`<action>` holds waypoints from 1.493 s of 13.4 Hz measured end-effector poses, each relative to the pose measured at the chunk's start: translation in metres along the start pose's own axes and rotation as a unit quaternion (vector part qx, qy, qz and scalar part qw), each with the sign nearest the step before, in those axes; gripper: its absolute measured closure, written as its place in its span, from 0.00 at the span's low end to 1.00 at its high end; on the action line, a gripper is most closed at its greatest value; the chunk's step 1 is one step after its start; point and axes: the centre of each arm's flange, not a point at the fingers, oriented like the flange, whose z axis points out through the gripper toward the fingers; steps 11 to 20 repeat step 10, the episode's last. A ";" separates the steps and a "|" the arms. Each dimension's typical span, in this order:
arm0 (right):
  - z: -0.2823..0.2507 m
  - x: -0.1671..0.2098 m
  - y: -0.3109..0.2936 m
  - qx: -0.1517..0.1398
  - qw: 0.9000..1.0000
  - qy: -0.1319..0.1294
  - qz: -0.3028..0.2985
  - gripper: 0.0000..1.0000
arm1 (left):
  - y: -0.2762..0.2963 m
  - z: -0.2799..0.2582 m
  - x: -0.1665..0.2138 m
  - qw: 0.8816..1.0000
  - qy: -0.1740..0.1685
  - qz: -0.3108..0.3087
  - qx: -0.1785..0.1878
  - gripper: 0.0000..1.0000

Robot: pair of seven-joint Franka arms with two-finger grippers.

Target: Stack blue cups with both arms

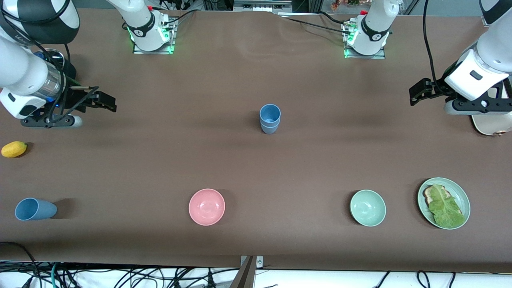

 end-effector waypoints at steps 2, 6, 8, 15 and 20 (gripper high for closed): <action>0.001 -0.001 0.000 -0.001 1.000 -0.007 0.000 0.00 | 0.000 0.000 0.000 1.000 0.000 0.000 0.000 0.00; -0.001 -0.002 0.001 -0.007 1.000 -0.010 -0.001 0.00 | 0.001 0.000 0.000 1.000 -0.001 0.000 -0.006 0.00; -0.002 0.000 0.001 -0.008 1.000 -0.010 -0.001 0.00 | 0.001 0.000 0.000 1.000 -0.001 0.000 -0.006 0.00; -0.004 0.001 0.003 -0.008 1.000 -0.009 0.001 0.00 | 0.002 0.000 0.000 1.000 -0.001 0.000 -0.006 0.00; -0.004 0.001 0.003 -0.008 1.000 -0.009 0.001 0.00 | 0.002 0.000 0.000 1.000 -0.001 0.000 -0.006 0.00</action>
